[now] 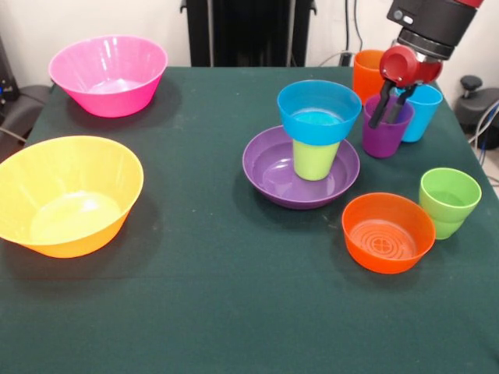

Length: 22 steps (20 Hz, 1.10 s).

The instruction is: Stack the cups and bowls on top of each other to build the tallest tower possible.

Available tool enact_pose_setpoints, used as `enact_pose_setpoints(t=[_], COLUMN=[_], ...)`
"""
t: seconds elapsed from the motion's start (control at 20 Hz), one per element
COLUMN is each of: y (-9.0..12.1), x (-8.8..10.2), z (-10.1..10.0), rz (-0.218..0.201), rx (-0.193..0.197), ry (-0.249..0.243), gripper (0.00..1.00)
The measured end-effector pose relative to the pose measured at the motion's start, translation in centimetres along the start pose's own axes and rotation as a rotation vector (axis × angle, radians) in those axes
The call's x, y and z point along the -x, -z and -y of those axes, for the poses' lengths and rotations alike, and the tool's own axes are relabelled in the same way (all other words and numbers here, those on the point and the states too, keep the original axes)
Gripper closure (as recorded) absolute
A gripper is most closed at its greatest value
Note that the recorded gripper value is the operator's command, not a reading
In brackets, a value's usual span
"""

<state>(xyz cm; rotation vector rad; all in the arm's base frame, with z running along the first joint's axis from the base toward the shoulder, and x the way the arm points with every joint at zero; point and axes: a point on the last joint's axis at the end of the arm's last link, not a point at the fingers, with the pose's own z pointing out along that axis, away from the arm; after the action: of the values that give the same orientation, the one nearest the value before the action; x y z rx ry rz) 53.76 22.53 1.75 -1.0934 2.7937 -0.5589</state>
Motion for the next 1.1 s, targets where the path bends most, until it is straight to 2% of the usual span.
enact_pose_setpoints(t=[1.1], y=[-0.29], x=[0.34], z=[-0.32], rz=[0.000], rx=[0.005], ry=[0.010], gripper=[0.00])
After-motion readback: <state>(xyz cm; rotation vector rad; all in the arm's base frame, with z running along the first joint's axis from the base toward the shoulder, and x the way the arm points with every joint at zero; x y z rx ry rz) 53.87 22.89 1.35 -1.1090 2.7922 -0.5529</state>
